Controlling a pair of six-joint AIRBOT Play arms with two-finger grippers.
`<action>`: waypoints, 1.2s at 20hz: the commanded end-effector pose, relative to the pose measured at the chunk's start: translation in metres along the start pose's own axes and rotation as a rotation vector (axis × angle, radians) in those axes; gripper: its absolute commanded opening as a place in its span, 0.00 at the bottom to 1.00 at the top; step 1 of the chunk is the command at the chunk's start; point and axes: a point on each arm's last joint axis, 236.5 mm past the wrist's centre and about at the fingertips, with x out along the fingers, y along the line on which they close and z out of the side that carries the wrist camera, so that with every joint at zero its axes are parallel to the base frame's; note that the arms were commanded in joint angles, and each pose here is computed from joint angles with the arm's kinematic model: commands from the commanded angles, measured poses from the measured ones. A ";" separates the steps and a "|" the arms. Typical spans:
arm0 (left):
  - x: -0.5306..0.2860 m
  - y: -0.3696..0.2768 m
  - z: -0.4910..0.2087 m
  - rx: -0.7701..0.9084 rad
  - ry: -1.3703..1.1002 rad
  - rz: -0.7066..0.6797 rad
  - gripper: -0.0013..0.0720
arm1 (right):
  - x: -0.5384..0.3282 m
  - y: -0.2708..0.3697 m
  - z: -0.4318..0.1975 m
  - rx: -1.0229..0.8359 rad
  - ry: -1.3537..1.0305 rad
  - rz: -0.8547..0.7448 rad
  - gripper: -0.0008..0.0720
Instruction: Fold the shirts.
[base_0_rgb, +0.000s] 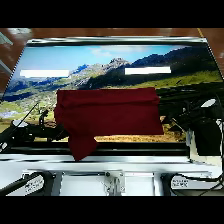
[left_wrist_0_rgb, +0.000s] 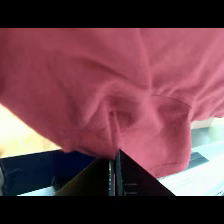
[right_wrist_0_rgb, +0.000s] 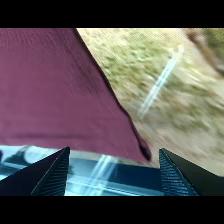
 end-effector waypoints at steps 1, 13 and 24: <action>-0.003 -0.005 0.001 0.023 -0.004 -0.007 0.08 | 0.018 0.004 -0.002 0.027 0.020 0.029 0.94; -0.090 -0.067 0.108 0.295 -0.273 -0.012 0.08 | -0.028 0.082 0.046 -0.290 -0.219 0.012 0.09; -0.101 -0.081 0.227 0.275 -0.373 -0.059 0.07 | -0.054 0.161 0.176 -0.415 -0.605 -0.031 0.09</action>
